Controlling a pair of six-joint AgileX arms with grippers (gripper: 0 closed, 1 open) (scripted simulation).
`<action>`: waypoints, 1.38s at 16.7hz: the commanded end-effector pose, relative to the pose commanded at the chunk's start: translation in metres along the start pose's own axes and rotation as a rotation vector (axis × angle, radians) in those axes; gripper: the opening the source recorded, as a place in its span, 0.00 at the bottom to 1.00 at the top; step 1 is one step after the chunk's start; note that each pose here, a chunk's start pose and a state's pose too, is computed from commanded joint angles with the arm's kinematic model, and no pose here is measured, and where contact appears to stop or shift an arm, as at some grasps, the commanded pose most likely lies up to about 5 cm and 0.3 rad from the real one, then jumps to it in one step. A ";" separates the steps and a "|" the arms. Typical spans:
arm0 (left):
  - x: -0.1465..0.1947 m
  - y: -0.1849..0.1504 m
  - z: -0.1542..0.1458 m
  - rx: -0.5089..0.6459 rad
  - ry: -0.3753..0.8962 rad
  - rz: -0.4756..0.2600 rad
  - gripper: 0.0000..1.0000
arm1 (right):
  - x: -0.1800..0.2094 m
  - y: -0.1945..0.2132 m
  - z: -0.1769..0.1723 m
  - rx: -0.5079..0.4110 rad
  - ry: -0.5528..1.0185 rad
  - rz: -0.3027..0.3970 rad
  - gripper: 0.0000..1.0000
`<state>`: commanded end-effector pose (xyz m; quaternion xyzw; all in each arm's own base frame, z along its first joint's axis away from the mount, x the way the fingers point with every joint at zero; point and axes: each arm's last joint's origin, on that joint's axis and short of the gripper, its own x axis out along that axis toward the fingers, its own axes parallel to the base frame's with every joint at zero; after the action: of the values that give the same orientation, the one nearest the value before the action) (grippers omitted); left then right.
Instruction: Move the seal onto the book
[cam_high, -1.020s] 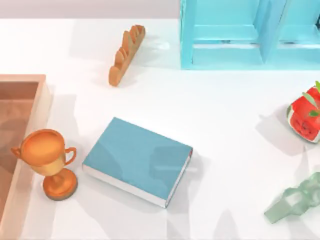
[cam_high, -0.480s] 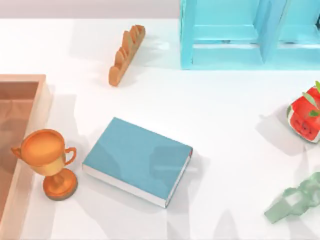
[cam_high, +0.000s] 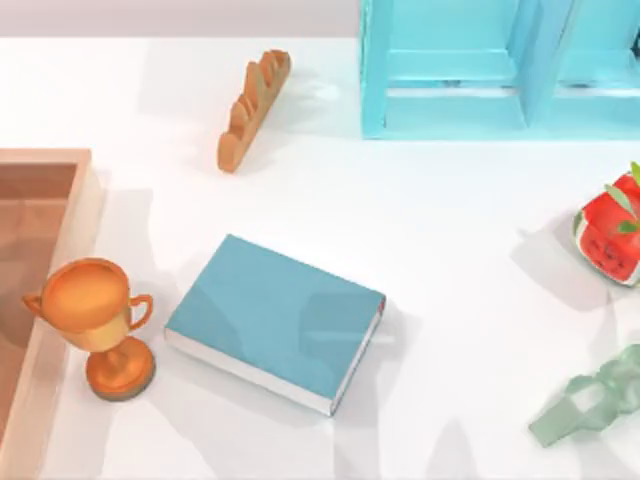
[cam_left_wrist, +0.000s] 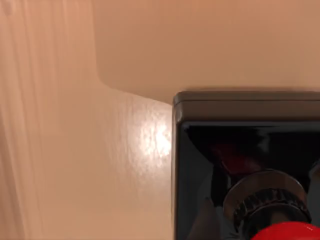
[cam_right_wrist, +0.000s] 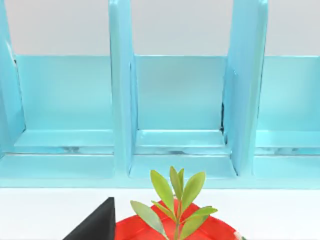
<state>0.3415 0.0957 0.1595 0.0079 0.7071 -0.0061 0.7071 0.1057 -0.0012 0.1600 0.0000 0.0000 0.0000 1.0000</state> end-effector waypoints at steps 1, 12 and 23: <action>0.000 0.000 0.000 0.000 0.000 0.000 0.00 | 0.000 0.000 0.000 0.000 0.000 0.000 1.00; -0.085 -0.086 0.020 -0.009 0.017 0.000 0.00 | 0.000 0.000 0.000 0.000 0.000 0.000 1.00; -0.149 -0.150 0.001 0.003 0.000 0.000 0.00 | 0.000 0.000 0.000 0.000 0.000 0.000 1.00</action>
<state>0.3399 -0.0545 0.3081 0.0090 0.7072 -0.0068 0.7069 0.1057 -0.0012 0.1600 0.0000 0.0000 0.0000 1.0000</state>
